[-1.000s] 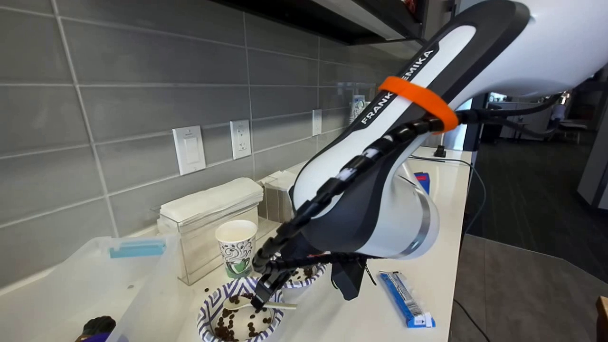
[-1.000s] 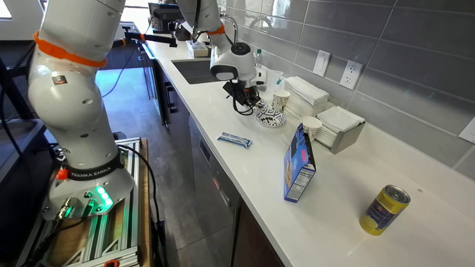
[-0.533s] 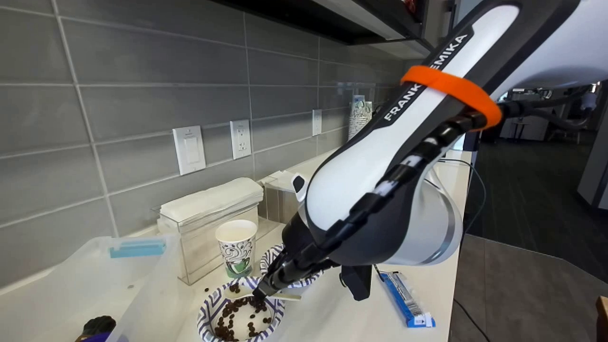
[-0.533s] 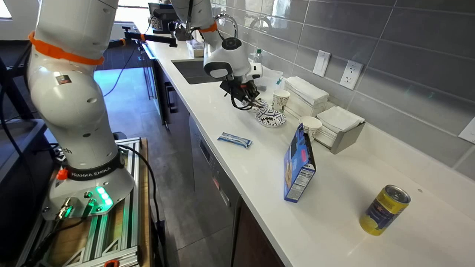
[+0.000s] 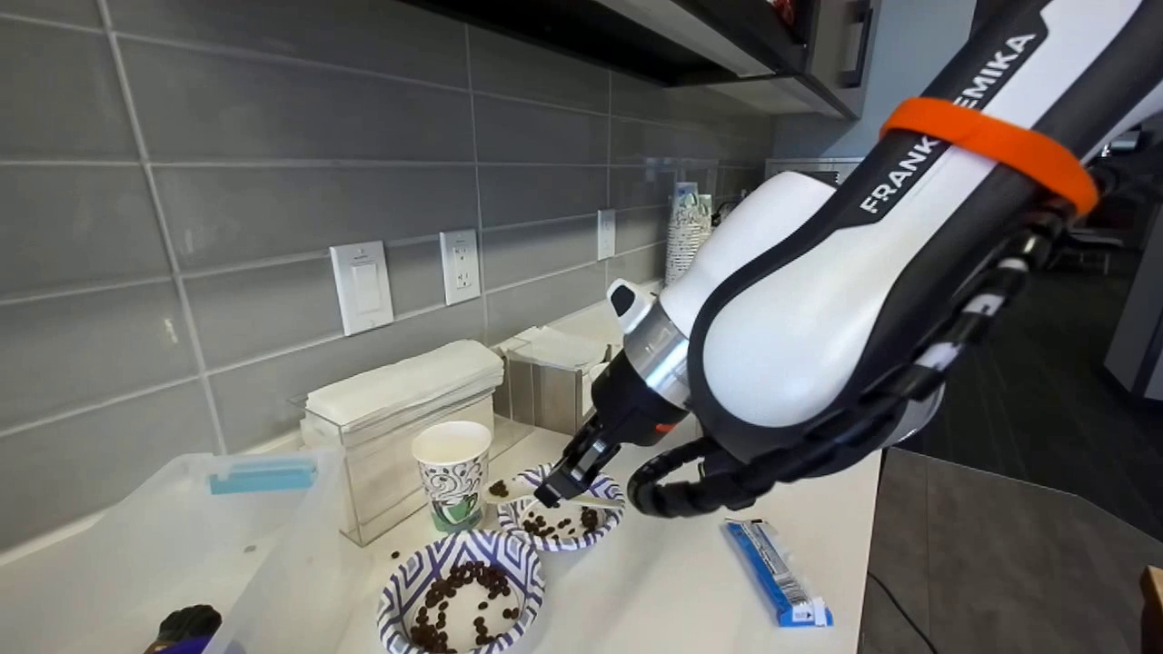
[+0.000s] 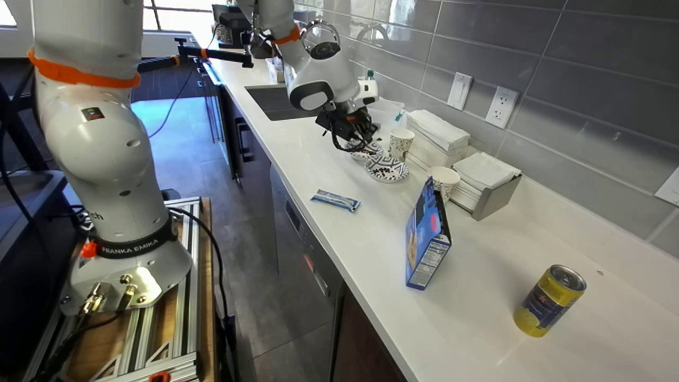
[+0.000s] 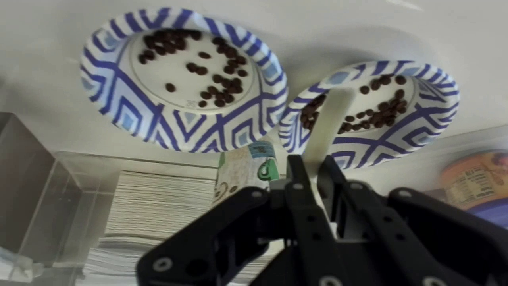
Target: Pick up the spoon, get some of the objects from the bowl on the left and put them in the bowl on the right
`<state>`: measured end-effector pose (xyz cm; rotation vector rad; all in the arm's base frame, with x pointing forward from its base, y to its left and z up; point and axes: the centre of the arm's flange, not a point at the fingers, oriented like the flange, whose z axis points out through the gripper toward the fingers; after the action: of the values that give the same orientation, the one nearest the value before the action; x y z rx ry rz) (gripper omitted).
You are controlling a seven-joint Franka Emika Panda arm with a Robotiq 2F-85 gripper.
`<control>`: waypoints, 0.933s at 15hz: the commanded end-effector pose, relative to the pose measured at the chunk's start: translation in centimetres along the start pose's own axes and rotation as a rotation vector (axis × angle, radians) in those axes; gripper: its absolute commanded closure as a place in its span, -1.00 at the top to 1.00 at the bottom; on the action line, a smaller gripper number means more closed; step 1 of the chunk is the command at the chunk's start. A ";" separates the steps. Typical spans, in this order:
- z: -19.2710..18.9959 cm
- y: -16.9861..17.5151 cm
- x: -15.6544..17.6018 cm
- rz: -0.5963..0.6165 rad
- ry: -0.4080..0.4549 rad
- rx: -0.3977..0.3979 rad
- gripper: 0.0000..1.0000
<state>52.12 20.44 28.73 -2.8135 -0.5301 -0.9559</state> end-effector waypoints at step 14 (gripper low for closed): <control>-1.9 3.9 -1.3 -0.179 -0.097 -0.109 -0.93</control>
<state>51.57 15.52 28.35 -2.9218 -0.6851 -0.9471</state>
